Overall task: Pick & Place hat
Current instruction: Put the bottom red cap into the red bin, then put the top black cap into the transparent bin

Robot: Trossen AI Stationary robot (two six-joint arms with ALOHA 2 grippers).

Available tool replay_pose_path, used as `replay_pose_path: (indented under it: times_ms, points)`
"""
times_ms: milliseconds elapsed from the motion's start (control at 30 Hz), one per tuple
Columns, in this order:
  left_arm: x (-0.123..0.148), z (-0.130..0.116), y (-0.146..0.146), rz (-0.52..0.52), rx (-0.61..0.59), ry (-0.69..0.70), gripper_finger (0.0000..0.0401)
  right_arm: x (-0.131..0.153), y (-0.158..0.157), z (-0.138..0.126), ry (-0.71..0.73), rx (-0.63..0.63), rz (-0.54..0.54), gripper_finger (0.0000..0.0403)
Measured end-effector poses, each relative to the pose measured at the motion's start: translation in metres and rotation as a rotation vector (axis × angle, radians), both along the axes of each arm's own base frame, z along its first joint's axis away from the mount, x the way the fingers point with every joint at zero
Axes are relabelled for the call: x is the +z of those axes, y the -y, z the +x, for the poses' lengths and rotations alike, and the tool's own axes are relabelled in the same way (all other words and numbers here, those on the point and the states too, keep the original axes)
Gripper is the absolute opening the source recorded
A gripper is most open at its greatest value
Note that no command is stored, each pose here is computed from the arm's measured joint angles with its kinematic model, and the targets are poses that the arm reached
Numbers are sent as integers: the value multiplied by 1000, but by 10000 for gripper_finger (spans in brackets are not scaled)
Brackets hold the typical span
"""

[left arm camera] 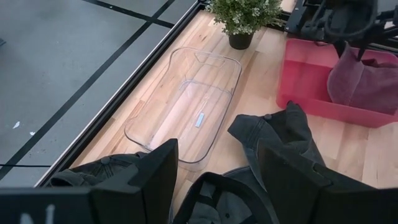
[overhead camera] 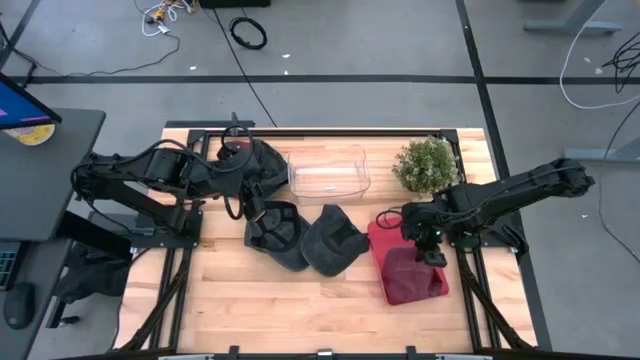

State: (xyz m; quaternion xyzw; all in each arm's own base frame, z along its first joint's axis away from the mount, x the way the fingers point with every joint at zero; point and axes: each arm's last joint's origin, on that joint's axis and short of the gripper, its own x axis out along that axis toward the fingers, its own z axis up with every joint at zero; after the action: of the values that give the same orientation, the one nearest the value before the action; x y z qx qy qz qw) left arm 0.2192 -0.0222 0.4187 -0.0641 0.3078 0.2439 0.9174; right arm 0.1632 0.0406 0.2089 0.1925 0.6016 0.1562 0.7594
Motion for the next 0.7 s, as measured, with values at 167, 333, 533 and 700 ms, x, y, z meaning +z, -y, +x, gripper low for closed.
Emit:
replay_pose_path:
  times_ms: [167,333,533,700]
  points:
    - [0,0,-1,0,2,2,222,22,3,6,98,29,-145,151]
    - [0,0,-2,0,9,3,222,32,3,9,155,68,-190,139]
    - [0,0,-2,0,8,2,222,32,9,11,156,-46,-372,114]
    - [0,0,-2,1,8,-1,222,46,10,12,145,-184,-373,85]
